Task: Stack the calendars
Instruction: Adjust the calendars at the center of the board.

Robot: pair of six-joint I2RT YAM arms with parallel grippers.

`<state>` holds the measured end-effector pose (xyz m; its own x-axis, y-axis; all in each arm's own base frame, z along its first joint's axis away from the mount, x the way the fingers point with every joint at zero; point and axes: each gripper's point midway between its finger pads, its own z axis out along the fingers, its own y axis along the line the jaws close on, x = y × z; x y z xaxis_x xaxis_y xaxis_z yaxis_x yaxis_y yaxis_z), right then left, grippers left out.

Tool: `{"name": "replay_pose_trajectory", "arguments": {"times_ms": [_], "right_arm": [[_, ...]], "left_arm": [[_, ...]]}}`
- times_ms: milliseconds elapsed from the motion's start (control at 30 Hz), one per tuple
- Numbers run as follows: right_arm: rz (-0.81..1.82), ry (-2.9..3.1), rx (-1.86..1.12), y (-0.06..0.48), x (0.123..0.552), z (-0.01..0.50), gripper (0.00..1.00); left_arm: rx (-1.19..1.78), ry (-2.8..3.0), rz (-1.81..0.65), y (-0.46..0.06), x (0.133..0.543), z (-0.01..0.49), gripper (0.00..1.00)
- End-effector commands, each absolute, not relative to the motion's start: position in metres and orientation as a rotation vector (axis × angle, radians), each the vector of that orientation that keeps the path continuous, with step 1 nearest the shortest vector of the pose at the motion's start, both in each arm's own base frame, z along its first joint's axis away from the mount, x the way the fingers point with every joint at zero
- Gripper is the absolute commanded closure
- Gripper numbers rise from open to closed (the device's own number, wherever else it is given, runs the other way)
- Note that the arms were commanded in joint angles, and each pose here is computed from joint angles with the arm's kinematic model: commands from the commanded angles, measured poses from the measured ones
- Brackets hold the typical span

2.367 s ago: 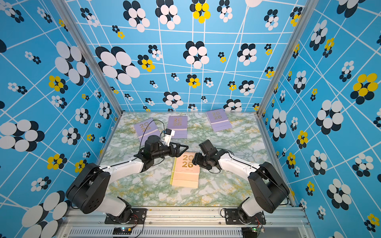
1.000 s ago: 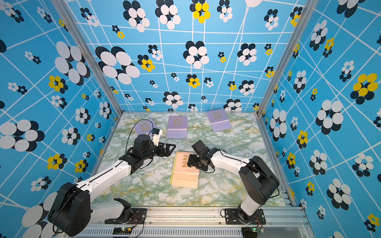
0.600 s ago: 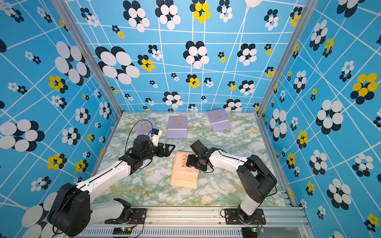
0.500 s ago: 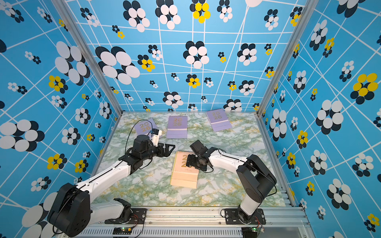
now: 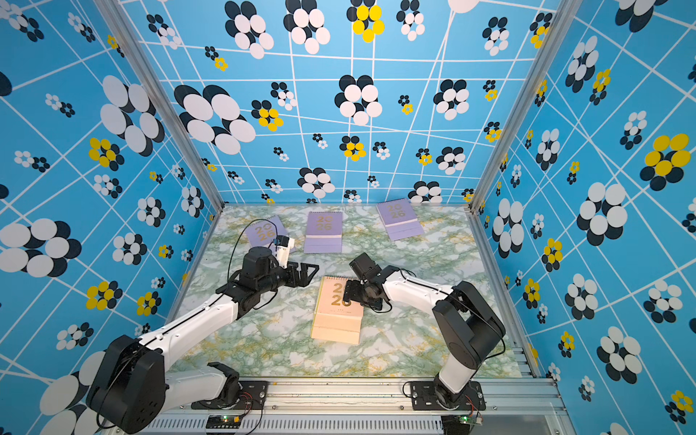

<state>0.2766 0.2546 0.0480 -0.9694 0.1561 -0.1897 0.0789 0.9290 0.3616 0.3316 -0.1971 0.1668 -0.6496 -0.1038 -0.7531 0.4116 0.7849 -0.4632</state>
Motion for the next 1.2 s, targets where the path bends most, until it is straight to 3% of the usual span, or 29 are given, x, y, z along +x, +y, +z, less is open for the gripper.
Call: {"name": "replay_pose_trajectory", "arguments": {"times_ms": [0, 1167], "right_arm": [[0.5, 2.856, 0.138, 0.253, 0.286, 0.057, 0.13], [0.482, 2.874, 0.119, 0.268, 0.291, 0.059, 0.11]], "left_arm": [[0.239, 2.144, -0.794, -0.193, 0.327, 0.166, 0.01], [0.232, 2.145, -0.809, -0.192, 0.327, 0.165, 0.0]]}}
